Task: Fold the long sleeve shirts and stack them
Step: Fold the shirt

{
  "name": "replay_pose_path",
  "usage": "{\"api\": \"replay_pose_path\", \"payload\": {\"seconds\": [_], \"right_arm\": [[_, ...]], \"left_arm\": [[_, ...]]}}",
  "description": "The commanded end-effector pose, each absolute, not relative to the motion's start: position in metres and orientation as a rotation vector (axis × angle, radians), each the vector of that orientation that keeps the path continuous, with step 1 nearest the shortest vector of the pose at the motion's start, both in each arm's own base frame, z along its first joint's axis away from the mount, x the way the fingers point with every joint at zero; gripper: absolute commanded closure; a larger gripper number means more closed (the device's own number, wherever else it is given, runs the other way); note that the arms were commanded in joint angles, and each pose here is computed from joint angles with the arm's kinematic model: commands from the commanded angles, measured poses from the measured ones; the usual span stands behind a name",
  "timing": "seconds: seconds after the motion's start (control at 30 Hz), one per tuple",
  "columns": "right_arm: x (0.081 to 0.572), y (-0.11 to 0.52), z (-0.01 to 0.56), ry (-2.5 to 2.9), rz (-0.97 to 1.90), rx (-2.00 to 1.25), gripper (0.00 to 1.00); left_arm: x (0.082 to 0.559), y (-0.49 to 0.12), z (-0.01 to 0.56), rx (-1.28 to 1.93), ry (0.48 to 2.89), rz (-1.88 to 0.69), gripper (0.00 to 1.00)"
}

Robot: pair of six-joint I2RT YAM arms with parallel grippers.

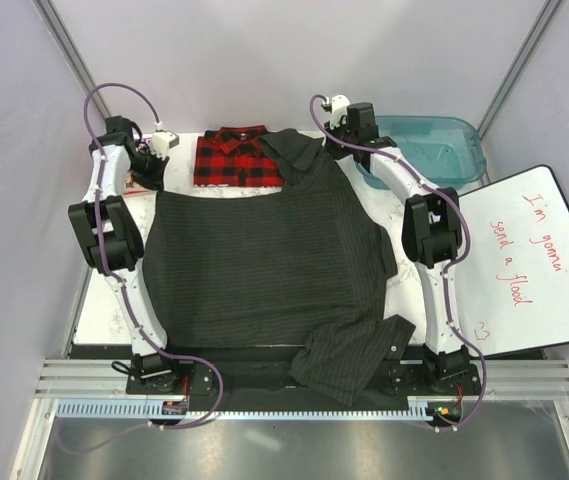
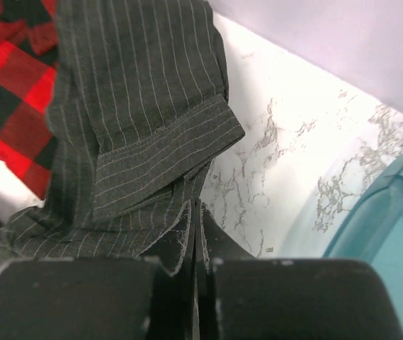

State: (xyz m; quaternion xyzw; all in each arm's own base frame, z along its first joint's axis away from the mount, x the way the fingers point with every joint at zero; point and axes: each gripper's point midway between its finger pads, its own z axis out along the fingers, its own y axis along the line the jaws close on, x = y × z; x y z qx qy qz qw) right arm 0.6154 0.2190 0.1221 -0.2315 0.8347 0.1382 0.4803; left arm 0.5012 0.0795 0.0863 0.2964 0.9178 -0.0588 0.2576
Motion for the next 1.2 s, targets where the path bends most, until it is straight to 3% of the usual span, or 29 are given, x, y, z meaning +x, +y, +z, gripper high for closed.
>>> {"api": "replay_pose_path", "payload": {"seconds": [0.0,0.43,0.6,0.93,1.17], "right_arm": [[0.612,0.216,0.171,1.945,0.352,-0.551,1.00],[0.564,0.200,0.202,1.955,0.374,-0.526,1.00],[0.537,0.192,0.200,1.984,0.383,-0.524,1.00],[0.473,0.175,0.212,2.008,0.390,-0.523,1.00],[0.423,0.163,0.177,2.094,0.390,-0.579,1.00]], "left_arm": [[0.499,0.074,0.125,0.852,2.378,-0.163,0.98],[0.471,0.077,0.154,0.938,2.254,-0.173,0.98],[0.439,0.069,0.164,1.022,2.197,-0.153,0.98],[0.374,0.069,0.147,1.182,2.151,-0.101,0.98],[0.334,0.071,0.115,1.267,2.169,-0.082,0.98]]}}
